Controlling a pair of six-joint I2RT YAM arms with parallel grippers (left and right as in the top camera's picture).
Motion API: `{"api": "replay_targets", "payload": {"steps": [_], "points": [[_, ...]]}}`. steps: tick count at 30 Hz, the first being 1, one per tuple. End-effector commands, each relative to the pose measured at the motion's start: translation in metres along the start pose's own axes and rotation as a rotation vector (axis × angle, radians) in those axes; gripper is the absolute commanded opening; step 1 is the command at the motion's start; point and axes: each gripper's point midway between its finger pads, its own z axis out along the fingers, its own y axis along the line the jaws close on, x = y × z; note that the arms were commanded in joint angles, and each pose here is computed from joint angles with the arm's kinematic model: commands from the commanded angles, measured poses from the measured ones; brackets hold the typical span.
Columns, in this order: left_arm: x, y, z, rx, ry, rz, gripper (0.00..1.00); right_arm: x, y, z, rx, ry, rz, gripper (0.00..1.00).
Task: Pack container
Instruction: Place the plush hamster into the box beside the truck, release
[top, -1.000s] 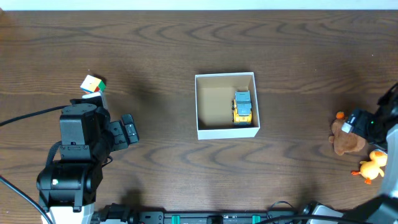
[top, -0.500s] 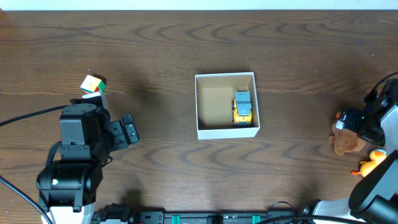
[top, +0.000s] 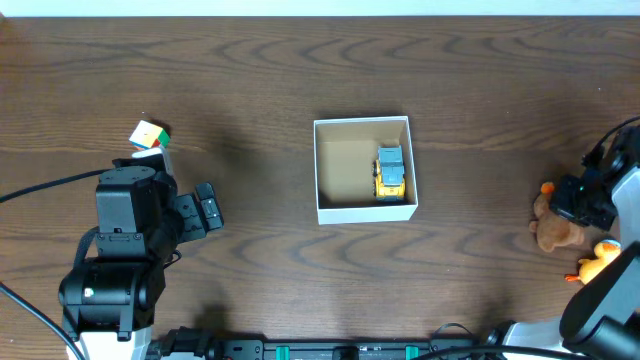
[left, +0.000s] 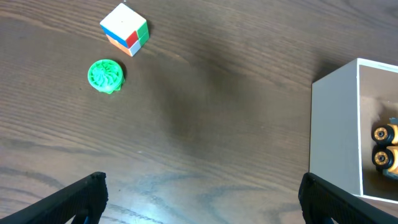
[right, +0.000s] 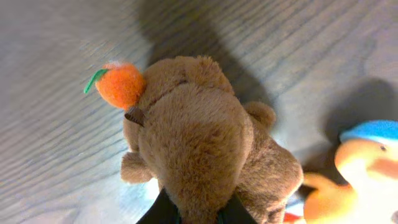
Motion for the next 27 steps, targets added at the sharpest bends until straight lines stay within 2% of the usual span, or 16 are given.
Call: {"api": "replay_targets", "payload": {"steps": [1,5,10,16,22,27], "points": [[-0.007,0.000,-0.004,-0.002,-0.021,-0.005,0.98,-0.033,0.023,-0.059,-0.043,-0.180,0.018,0.01],[-0.006,0.000,-0.004,-0.002,-0.020,-0.005,0.98,-0.036,0.075,-0.116,-0.152,-0.291,-0.116,0.01],[-0.006,0.000,-0.004,-0.002,-0.020,-0.005,0.98,-0.013,0.159,-0.165,-0.262,-0.376,-0.326,0.01],[-0.006,0.000,-0.004,-0.002,-0.020,-0.005,0.98,0.029,0.253,-0.198,-0.393,-0.435,-0.356,0.01],[-0.006,0.000,-0.003,-0.003,-0.015,-0.005,0.98,0.069,0.322,-0.191,-0.464,-0.412,-0.396,0.01],[-0.005,0.000,0.003,-0.009,0.008,-0.004,0.98,0.101,0.365,-0.145,-0.448,-0.292,-0.413,0.01]]}}
